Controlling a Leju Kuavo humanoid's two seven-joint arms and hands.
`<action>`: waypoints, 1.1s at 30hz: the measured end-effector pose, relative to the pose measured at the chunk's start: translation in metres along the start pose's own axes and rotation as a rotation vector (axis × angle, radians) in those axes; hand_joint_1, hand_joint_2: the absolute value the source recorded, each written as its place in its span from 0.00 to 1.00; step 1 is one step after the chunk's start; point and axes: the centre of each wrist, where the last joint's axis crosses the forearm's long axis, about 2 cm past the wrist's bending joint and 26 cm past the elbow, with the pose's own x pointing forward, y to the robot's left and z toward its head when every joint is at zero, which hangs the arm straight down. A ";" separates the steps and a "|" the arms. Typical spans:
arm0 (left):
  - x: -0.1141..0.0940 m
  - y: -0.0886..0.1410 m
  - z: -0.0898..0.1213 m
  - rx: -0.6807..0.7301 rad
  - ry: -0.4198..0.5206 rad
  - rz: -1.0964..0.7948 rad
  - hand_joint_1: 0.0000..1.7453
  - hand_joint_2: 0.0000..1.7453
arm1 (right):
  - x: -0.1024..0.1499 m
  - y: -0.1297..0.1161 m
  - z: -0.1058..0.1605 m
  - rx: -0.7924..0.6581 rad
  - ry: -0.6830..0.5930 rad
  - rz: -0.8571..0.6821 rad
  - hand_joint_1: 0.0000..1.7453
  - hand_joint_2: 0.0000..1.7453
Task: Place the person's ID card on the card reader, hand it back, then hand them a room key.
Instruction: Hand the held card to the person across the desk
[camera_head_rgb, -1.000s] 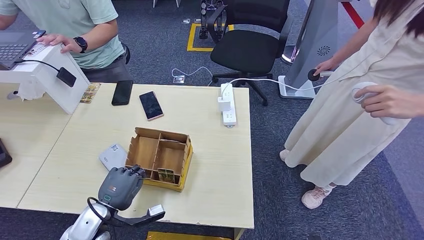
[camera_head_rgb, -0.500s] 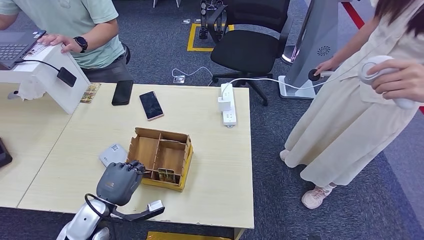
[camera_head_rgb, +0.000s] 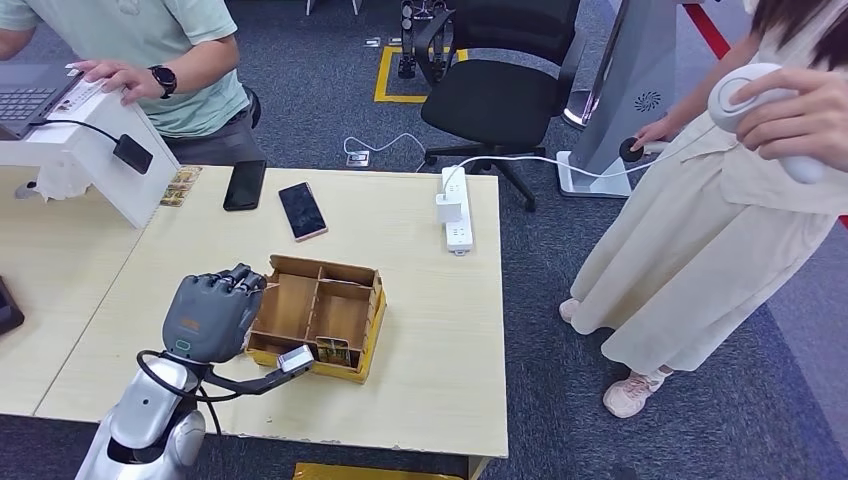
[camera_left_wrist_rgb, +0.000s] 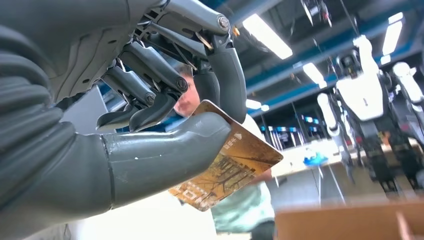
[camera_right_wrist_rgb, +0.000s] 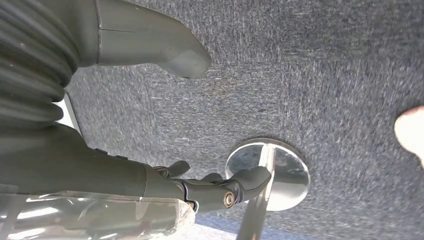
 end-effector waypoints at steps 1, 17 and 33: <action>-0.001 0.002 -0.003 0.012 0.000 -0.007 1.00 1.00 | 0.000 0.001 0.000 0.001 -0.002 0.005 0.00 1.00; -0.022 0.032 -0.058 0.130 0.043 -0.066 1.00 1.00 | 0.002 0.004 0.000 0.028 -0.033 0.048 0.00 1.00; -0.025 0.041 -0.122 0.136 0.117 -0.035 1.00 1.00 | 0.005 0.015 0.002 0.072 -0.052 0.066 0.00 1.00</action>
